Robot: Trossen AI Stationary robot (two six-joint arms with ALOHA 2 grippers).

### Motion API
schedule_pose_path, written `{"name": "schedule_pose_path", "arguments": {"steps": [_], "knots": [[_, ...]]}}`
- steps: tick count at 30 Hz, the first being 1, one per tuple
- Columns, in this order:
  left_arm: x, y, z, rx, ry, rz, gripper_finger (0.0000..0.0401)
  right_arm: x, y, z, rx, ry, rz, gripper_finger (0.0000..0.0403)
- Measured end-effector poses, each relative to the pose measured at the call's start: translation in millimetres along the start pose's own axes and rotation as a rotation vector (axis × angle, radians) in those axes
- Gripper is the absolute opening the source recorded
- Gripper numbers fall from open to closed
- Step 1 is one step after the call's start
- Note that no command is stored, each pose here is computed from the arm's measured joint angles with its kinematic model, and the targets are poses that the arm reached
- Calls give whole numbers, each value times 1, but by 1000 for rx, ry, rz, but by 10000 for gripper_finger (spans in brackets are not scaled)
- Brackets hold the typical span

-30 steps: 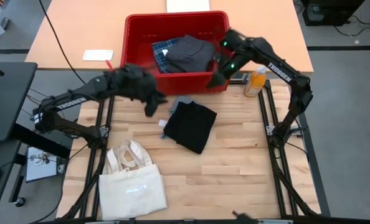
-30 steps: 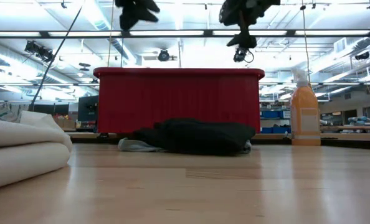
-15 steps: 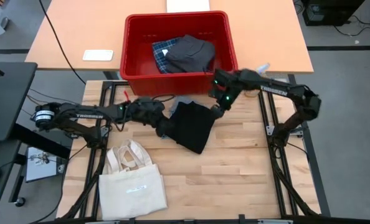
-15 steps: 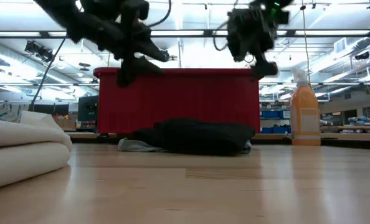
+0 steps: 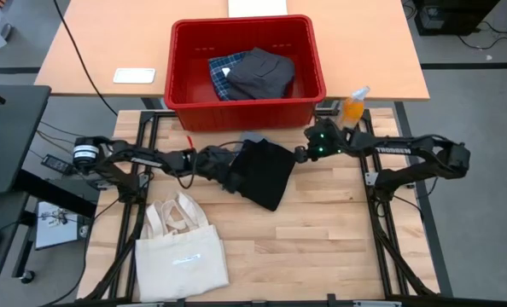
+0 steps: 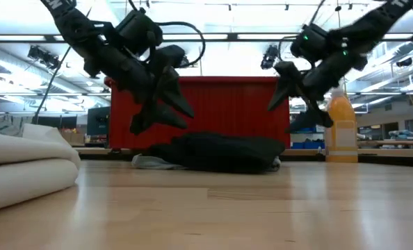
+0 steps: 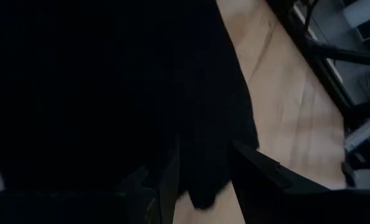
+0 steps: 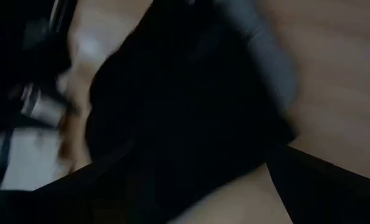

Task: Fold laundry
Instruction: Stack the black t-shirt in the red organizer bin

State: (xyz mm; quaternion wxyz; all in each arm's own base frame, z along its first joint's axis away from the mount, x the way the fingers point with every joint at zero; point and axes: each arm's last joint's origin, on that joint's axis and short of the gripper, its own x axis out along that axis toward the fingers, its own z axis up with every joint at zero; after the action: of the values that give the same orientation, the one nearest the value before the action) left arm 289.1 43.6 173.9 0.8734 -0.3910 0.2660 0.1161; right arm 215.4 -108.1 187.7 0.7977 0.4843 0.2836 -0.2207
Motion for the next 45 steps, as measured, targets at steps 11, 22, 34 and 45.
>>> {"name": "schedule_pose_path", "arguments": {"steps": [11,22,34,45], "knots": [[14,5,2,54,-81,24,141,22,-38,-15,32,-253,-42,346],[37,23,-14,-40,-2,97,141,66,-23,-14,78,-88,250,346],[38,21,-14,-55,-9,82,141,62,17,-36,100,23,254,346],[38,18,-15,-74,-22,58,141,28,43,-44,317,165,377,346]]}}
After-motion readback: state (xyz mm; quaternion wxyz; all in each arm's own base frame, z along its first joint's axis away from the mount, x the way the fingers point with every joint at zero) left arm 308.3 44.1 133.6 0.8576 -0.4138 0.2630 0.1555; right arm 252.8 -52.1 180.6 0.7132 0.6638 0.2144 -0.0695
